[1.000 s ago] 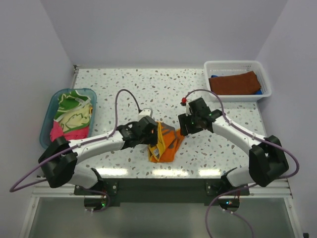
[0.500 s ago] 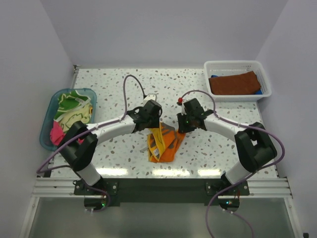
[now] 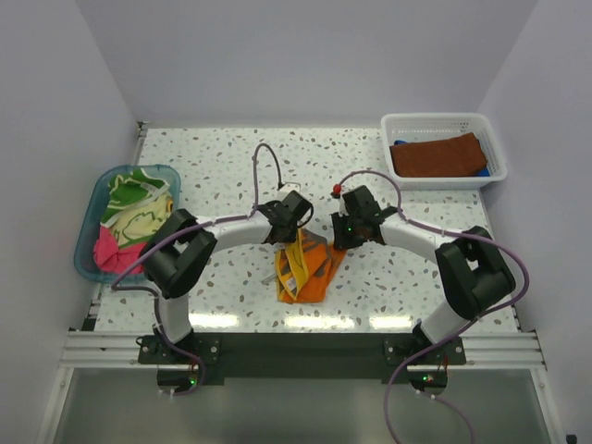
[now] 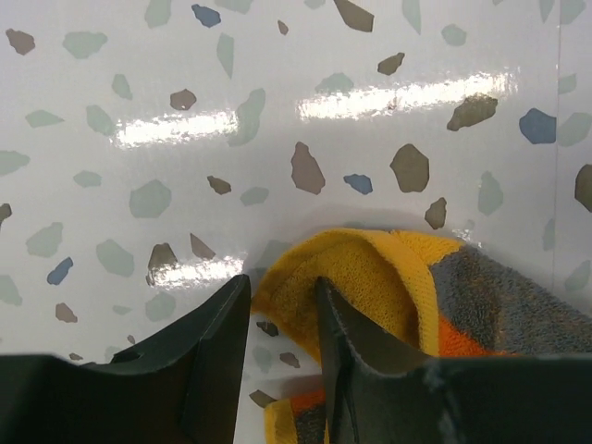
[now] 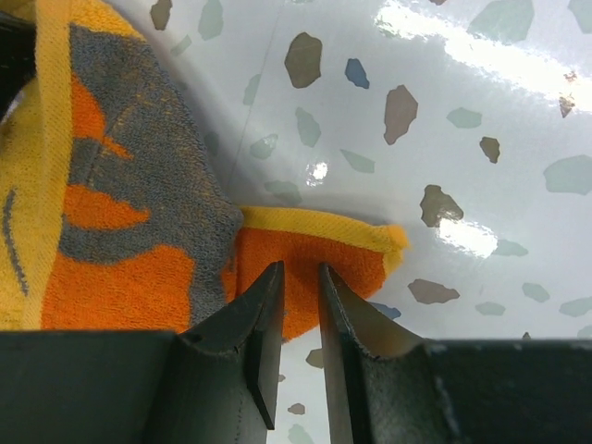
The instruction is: Fold and stack the towels
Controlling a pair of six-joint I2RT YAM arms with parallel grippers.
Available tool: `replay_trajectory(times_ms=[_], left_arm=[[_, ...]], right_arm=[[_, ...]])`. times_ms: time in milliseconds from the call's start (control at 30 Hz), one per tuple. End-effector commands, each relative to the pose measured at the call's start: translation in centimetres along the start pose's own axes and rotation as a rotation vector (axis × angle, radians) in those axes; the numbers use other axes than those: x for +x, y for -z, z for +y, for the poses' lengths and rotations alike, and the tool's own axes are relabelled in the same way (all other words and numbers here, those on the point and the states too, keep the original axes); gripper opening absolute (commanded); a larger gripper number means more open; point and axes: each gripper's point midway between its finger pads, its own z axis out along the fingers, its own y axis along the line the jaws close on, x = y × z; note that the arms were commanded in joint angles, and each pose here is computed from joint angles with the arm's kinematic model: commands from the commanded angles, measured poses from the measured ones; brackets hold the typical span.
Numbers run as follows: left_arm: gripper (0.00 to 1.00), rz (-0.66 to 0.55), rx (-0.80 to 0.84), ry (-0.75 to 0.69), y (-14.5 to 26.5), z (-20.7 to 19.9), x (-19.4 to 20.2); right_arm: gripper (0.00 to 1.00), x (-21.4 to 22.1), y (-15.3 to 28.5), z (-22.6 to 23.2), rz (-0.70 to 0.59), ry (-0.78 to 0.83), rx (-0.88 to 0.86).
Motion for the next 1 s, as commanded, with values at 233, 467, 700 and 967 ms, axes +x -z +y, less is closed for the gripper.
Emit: replay_trajectory(times_ms=[233, 467, 700, 967], left_arm=[[0.34, 0.047, -0.4, -0.095, -0.2, 8.0, 2.5], [0.37, 0.064, -0.514, -0.042, 2.4, 14.0, 2.8], [0.4, 0.071, -0.528, -0.026, 3.4, 16.0, 2.3], [0.41, 0.081, -0.502, -0.027, 3.1, 15.9, 3.4]], right_arm=[[0.25, 2.2, 1.1, -6.6, 0.065, -0.163, 0.224], [0.27, 2.3, 3.5, -11.0, 0.038, -0.3, 0.324], [0.31, -1.9, 4.5, -4.8, -0.072, -0.122, 0.15], [0.57, -1.8, 2.9, 7.1, -0.016, 0.029, -0.194]])
